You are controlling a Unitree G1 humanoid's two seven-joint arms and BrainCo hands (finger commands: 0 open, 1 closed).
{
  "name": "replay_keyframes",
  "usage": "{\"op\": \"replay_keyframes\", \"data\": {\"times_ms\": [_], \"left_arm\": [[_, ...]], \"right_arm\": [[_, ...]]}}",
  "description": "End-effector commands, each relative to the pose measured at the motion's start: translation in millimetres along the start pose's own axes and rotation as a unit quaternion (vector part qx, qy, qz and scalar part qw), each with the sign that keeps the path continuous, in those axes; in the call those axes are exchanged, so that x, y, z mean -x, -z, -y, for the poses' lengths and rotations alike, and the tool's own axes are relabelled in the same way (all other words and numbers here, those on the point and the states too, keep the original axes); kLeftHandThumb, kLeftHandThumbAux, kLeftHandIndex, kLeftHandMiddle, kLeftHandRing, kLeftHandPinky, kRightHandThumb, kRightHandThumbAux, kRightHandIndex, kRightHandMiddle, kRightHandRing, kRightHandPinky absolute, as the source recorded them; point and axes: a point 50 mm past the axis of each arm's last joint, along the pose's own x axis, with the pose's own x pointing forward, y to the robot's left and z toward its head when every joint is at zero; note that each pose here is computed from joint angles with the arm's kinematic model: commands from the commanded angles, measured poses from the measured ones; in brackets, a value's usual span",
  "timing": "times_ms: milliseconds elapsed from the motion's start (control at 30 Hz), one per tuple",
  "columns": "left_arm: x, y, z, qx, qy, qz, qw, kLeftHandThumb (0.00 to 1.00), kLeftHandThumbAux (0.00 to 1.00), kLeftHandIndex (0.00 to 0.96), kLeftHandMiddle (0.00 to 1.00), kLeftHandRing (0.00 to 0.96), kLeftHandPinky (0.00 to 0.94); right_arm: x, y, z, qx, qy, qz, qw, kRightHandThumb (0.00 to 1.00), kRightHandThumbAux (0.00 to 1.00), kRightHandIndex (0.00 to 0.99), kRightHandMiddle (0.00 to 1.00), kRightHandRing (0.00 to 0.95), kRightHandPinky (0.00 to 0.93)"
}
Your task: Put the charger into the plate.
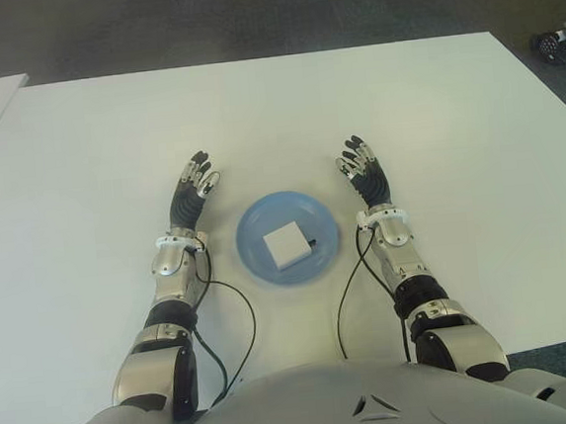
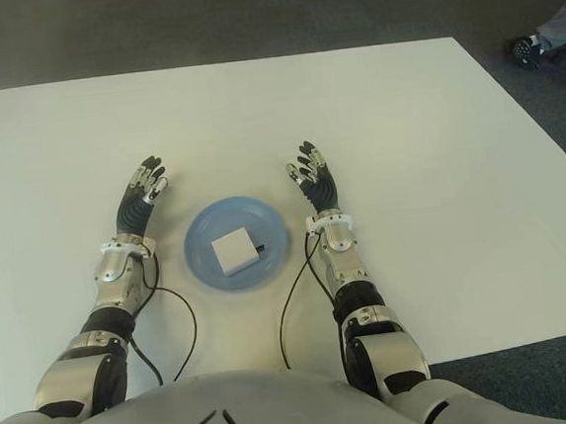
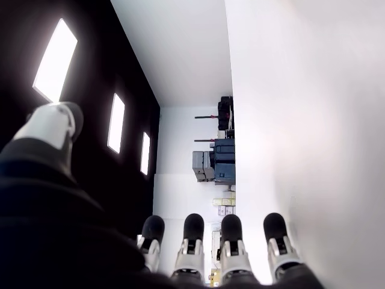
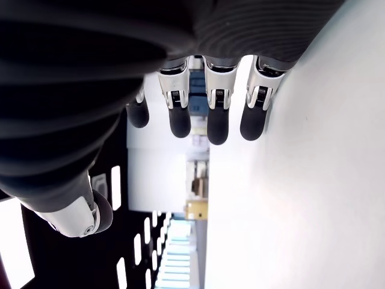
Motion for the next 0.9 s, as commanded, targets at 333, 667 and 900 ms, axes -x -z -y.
{"op": "replay_keyframes", "data": {"times_ms": [333,667,900], "left_arm": [[13.5,19.6,-6.7,-0.015,-0.017,-0.061,0.998,0.0,0.537,0.0,0.0,0.0,0.0],[6.5,15.7,-6.7,-0.03,-0.01,-0.056,0.998,0.0,0.527,0.0,0.002,0.0,0.0],[2.4,14.1,-4.6,-0.031,-0.006,-0.054,0.998,0.0,0.531,0.0,0.003,0.0,0.0]], "right_arm": [[10.5,21.1,3.2,-0.006,0.012,-0.059,0.998,0.079,0.603,0.014,0.106,0.104,0.121],[10.8,21.9,3.9,-0.007,0.013,-0.06,0.998,0.079,0.592,0.016,0.107,0.105,0.124],[11.0,22.2,4.1,-0.008,0.014,-0.061,0.998,0.081,0.591,0.017,0.106,0.104,0.124]]}}
